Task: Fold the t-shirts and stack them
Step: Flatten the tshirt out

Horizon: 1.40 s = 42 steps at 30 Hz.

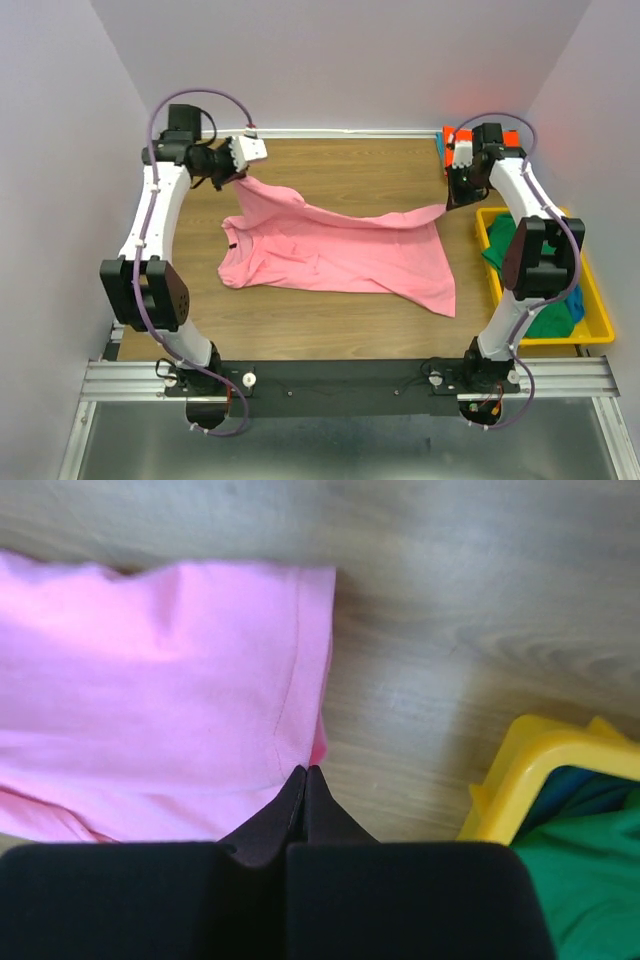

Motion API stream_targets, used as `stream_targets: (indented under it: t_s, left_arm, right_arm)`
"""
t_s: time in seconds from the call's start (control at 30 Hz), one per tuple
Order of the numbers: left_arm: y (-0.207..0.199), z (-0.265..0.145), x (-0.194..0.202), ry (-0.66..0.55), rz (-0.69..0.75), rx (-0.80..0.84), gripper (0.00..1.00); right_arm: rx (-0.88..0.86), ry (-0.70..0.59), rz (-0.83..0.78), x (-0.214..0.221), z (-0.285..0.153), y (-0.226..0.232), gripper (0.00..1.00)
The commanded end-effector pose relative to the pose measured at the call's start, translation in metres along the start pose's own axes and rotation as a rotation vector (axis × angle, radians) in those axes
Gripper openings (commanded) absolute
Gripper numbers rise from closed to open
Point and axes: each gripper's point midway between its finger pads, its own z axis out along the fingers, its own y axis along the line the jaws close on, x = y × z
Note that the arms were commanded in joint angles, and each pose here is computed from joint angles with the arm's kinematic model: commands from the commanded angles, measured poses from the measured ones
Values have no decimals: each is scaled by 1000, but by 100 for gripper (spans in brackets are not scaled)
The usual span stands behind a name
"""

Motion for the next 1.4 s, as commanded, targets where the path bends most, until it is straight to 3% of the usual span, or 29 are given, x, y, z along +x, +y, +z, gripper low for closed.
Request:
stream_targets:
  t_s: [0.0, 0.23, 0.4, 0.7, 0.97, 1.2, 1.37]
  left_arm:
    - [35, -37, -17, -129, -87, -166, 0]
    - [88, -130, -60, -269, -71, -534, 0]
    - [96, -198, -101, -380, -57, -736, 0]
    - [69, -300, -173, -544, 1, -1015, 0]
    - [16, -382, -221, -674, 74, -1241, 0]
    - [-7, -429, -243, -741, 114, -1381, 0]
    - [25, -405, -233, -702, 101, -1313, 0]
  right_arm:
    - [19, -162, 1, -50, -42, 0, 0]
    - [69, -440, -17, -130, -124, -3, 1]
    - [66, -638, -65, -162, -198, 13, 0]
    - [183, -1027, -130, -178, -354, 35, 1]
    - [269, -1317, -127, -150, -475, 58, 1]
    - [354, -1469, -117, -141, -527, 58, 0]
    - [383, -1444, -113, -166, -507, 43, 0]
